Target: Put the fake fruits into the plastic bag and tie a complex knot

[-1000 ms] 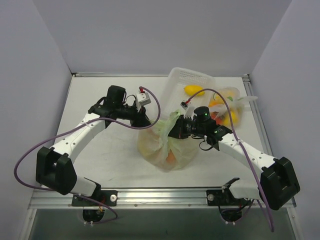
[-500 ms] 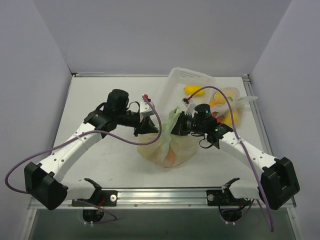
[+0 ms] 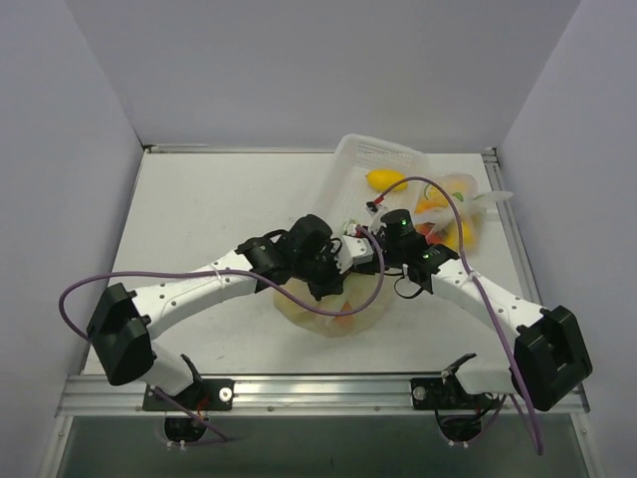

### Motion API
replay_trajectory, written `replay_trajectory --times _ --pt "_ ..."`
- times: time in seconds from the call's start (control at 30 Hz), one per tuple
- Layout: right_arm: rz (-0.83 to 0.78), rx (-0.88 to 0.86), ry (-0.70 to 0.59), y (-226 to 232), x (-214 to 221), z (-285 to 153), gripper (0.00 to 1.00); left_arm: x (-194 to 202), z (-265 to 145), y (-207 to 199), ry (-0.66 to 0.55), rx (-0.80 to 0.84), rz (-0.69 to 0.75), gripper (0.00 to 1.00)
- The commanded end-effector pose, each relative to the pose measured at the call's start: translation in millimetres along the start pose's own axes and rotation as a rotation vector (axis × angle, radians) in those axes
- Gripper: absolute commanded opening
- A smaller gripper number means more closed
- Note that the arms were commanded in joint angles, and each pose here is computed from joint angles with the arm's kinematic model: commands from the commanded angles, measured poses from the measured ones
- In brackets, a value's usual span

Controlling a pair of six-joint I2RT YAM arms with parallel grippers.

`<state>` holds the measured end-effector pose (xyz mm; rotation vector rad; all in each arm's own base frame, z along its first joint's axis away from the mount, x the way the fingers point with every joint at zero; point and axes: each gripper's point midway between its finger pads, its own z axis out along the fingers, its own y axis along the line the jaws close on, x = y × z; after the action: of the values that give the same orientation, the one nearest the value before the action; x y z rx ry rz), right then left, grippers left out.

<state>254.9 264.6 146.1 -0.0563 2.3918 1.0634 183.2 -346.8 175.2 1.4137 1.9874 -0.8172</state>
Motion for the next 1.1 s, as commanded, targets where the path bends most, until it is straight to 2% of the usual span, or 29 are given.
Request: replay_trajectory --times 0.0,0.03,0.1,0.17,0.27,0.43,0.47,0.5,0.57,0.6,0.67,0.73,0.83,0.93,1.03,1.07 --pt "0.033 0.028 -0.047 0.5 -12.1 1.3 0.0 -2.7 16.8 12.9 -0.016 -0.166 -0.068 0.0" --pt "0.031 0.024 -0.046 1.9 -13.3 0.0 0.0 11.2 21.0 37.5 0.021 -0.276 -0.105 0.0" --pt "0.043 0.041 -0.042 -2.6 -15.2 -5.8 0.0 38.0 24.4 62.0 0.079 -0.355 -0.186 0.0" --pt "0.053 0.047 -0.03 -7.7 -11.3 -9.6 0.0 61.0 13.4 106.6 0.102 -0.464 -0.295 0.0" --pt "0.075 0.029 0.006 -13.4 1.4 -14.1 0.0 71.3 -2.1 155.4 0.043 -0.545 -0.396 0.0" --pt "0.061 -0.06 0.026 -7.1 15.7 -16.7 0.0 41.8 -19.3 190.6 -0.09 -0.5 -0.372 0.0" --pt "0.059 -0.064 0.021 -7.0 15.3 -17.0 0.0 27.6 -15.6 171.3 -0.13 -0.339 -0.328 0.0" --pt "0.062 -0.061 0.016 -7.4 13.9 -17.0 0.0 22.6 -25.2 171.0 -0.165 -0.283 -0.319 0.0" --pt "0.088 -0.071 -0.008 -4.7 5.0 -16.9 0.0 -2.7 -40.9 127.1 -0.262 -0.052 -0.262 0.0" --pt "0.103 -0.062 -0.026 -6.2 0.3 -15.3 0.0 -16.0 -55.3 104.3 -0.306 0.021 -0.22 0.0" --pt "0.164 -0.077 -0.054 -0.9 -9.1 -12.9 0.0 -14.9 -61.8 66.2 -0.314 0.14 -0.206 0.0" --pt "0.207 -0.087 -0.063 3.0 -14.8 -9.8 0.0 -20.9 -68.7 32.3 -0.314 0.14 -0.136 0.0" --pt "0.228 -0.081 -0.081 10.3 -23.1 -9.4 0.0 -20.0 -65.5 5.8 -0.282 0.066 -0.06 0.0" --pt "0.228 -0.041 -0.057 10.4 -18.2 -8.9 0.0 -24.6 -61.3 9.5 -0.271 -0.056 -0.09 0.0" --pt "0.209 -0.01 -0.047 7.0 -14.4 -8.6 0.0 -32.3 -56.4 17.1 -0.272 -0.102 -0.19 0.0" --pt "0.215 0.004 -0.042 4.0 -11.9 -8.2 0.0 -34.4 -54.8 25.6 -0.274 -0.162 -0.255 0.0"
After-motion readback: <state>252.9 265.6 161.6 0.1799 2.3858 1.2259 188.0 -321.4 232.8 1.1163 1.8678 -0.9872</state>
